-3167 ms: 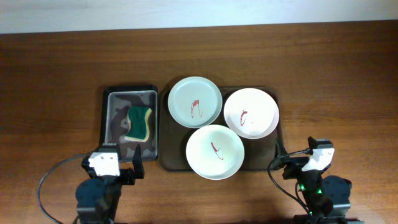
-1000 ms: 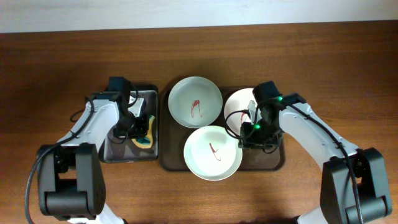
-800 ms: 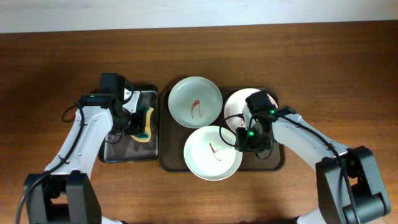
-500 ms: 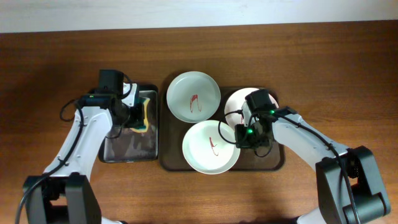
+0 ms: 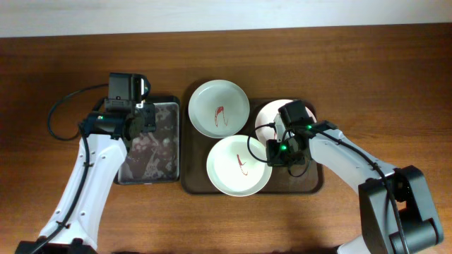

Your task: Clean dirty plates on tray and stack at the side

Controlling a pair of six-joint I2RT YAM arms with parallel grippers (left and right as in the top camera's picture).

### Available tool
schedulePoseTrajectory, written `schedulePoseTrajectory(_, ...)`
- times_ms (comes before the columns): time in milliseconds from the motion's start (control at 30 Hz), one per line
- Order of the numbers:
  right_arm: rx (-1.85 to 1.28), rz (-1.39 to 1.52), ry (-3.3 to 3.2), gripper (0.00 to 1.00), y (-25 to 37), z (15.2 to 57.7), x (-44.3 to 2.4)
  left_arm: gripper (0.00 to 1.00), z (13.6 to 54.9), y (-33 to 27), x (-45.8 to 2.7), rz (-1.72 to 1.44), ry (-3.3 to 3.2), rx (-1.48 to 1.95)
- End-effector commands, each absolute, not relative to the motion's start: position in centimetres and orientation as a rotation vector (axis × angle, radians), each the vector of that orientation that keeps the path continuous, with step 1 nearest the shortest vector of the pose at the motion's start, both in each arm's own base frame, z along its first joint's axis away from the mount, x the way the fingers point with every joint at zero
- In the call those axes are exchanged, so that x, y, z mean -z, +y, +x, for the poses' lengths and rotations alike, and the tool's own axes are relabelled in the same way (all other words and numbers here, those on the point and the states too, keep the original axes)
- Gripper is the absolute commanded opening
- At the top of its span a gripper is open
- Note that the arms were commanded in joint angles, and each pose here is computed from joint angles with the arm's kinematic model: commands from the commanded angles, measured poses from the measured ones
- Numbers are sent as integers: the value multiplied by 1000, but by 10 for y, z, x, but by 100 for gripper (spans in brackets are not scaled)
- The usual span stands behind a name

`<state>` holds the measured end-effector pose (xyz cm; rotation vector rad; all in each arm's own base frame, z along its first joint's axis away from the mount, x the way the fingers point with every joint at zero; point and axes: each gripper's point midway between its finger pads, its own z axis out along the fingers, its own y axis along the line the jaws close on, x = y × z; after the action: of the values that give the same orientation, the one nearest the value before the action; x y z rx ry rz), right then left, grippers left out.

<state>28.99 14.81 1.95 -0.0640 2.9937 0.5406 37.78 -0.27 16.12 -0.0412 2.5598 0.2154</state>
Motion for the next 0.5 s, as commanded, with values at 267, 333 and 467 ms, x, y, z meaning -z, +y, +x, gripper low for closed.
schedulePoseTrajectory(267,-527,-69,2992,4,148,288,-19,0,366,-59,-151,78,2651,140)
schedulePoseTrajectory(333,-527,-69,2993,4,148,288,-19,0,358,-70,-124,97,2758,222)
schedulePoseTrajectory(467,-527,-69,2993,4,148,288,-19,0,351,-76,-105,102,2835,275)
